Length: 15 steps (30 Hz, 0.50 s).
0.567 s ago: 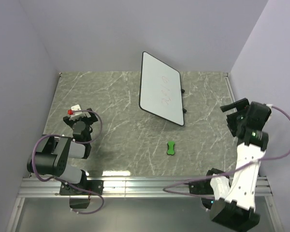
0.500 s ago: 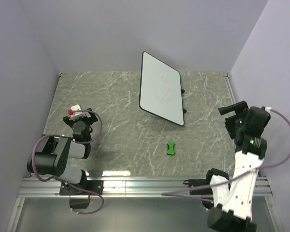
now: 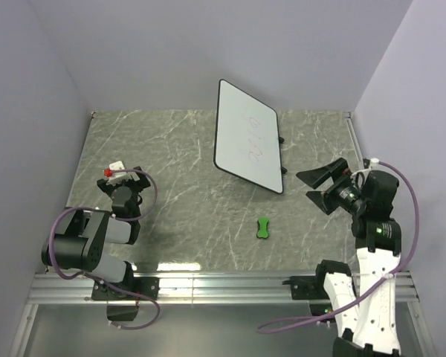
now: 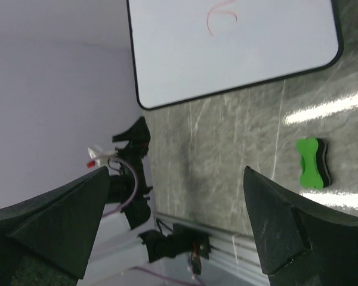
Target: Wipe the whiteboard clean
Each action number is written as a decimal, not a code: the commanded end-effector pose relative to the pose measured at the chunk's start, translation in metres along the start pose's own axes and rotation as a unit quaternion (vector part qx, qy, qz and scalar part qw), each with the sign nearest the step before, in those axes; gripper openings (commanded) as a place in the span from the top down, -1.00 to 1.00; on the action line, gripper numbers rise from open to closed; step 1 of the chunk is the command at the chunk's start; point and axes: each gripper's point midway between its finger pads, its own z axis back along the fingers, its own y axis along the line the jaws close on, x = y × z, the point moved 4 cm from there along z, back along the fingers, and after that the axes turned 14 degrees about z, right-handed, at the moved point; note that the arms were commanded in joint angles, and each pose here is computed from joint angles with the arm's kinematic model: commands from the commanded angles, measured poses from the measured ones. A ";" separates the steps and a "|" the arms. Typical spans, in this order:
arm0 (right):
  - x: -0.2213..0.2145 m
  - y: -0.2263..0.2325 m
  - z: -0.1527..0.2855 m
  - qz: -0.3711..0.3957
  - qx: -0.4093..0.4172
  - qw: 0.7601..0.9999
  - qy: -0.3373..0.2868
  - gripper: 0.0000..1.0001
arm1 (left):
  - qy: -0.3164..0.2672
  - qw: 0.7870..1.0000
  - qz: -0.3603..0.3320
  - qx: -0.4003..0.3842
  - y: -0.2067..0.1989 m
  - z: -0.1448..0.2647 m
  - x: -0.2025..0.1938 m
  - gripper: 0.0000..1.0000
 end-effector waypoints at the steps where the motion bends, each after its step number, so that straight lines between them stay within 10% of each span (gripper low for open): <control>1: -0.004 0.024 0.005 0.041 0.045 0.998 0.027 -0.99 | -0.028 0.999 0.017 -0.011 -0.008 -0.005 0.014 -0.99; 15: -0.082 -0.017 0.015 0.167 -0.109 0.941 0.272 -0.92 | -0.028 0.999 0.016 -0.012 -0.008 -0.005 0.015 -0.99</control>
